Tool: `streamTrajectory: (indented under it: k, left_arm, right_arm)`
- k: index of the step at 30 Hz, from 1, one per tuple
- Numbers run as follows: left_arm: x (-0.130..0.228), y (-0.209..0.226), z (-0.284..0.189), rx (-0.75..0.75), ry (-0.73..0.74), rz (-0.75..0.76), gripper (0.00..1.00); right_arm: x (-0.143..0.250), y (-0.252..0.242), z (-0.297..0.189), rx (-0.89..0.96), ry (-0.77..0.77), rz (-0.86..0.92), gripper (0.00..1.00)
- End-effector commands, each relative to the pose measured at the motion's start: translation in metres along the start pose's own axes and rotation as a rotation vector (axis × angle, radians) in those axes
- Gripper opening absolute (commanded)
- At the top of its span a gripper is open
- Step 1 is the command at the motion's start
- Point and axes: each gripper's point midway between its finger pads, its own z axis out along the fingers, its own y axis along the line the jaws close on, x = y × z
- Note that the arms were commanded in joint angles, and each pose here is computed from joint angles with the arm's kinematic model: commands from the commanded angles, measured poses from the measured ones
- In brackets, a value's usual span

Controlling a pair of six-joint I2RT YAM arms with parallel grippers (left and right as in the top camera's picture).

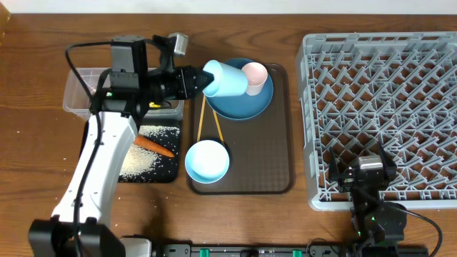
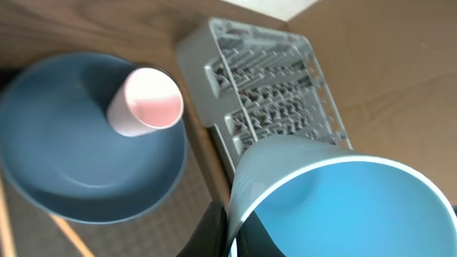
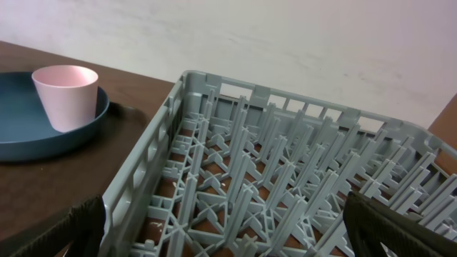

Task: Sort waste into correct bins and load items into the dishwasher rack
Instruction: 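Hold the light-blue cup out rightward toward the right gripper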

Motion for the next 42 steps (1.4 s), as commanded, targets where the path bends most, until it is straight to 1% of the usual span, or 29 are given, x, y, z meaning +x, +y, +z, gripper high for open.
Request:
streamTrajectory:
  k: [1,3,5,11,13,15,18,20,24,25,27,33,35,37,42]
  left_arm:
    - [0.005,-0.008,0.006,0.116,0.047,0.022,0.06]
    - [0.007,-0.019,0.008,0.222,0.070,0.051,0.06]
    - [0.009,-0.025,0.011,0.296,0.090,0.055,0.07]
    - [0.016,-0.022,0.018,0.380,0.139,0.012,0.06]
    - [0.016,-0.027,0.017,0.432,0.144,0.032,0.06]
    - [0.014,-0.034,0.014,0.492,0.140,0.079,0.06]
    - [0.009,-0.038,0.013,0.517,0.123,0.132,0.06]
    - [0.008,-0.039,0.013,0.519,0.116,0.148,0.06]
    - [0.007,-0.039,0.013,0.520,0.112,0.158,0.07]
    - [0.007,-0.039,0.012,0.520,0.111,0.160,0.07]
    - [0.007,-0.040,0.012,0.521,0.111,0.161,0.07]
    - [0.007,-0.040,0.012,0.521,0.111,0.161,0.07]
    - [0.007,-0.040,0.012,0.521,0.111,0.161,0.07]
    - [0.007,-0.040,0.012,0.521,0.111,0.161,0.07]
    - [0.007,-0.041,0.012,0.526,0.119,0.142,0.07]
  right_arm:
    - [0.001,-0.001,0.000,0.003,0.005,-0.005,0.99]
    - [0.001,-0.001,0.000,0.003,0.004,-0.006,0.99]
    - [0.001,-0.001,0.000,0.003,0.004,-0.005,0.99]
    - [0.000,0.003,0.000,-0.018,-0.001,-0.004,0.99]
    - [-0.001,0.008,0.000,-0.049,-0.009,0.019,0.99]
    - [-0.003,0.014,-0.001,-0.088,-0.015,0.130,0.99]
    - [-0.010,0.029,-0.003,-0.180,-0.019,0.398,0.99]
    - [-0.018,0.037,-0.005,-0.240,-0.034,0.467,0.99]
    - [-0.051,0.060,-0.018,-0.427,-0.144,0.443,0.99]
    - [-0.060,0.062,-0.021,-0.451,-0.168,0.460,0.99]
    - [-0.078,0.059,-0.026,-0.464,-0.195,0.519,0.99]
    - [-0.135,0.051,-0.036,-0.497,-0.236,0.515,0.99]
    - [-0.157,0.056,-0.037,-0.558,-0.221,0.505,0.99]
    - [-0.175,0.066,-0.036,-0.645,-0.167,0.503,0.99]
    - [-0.195,0.088,-0.019,-0.834,0.109,0.574,0.99]
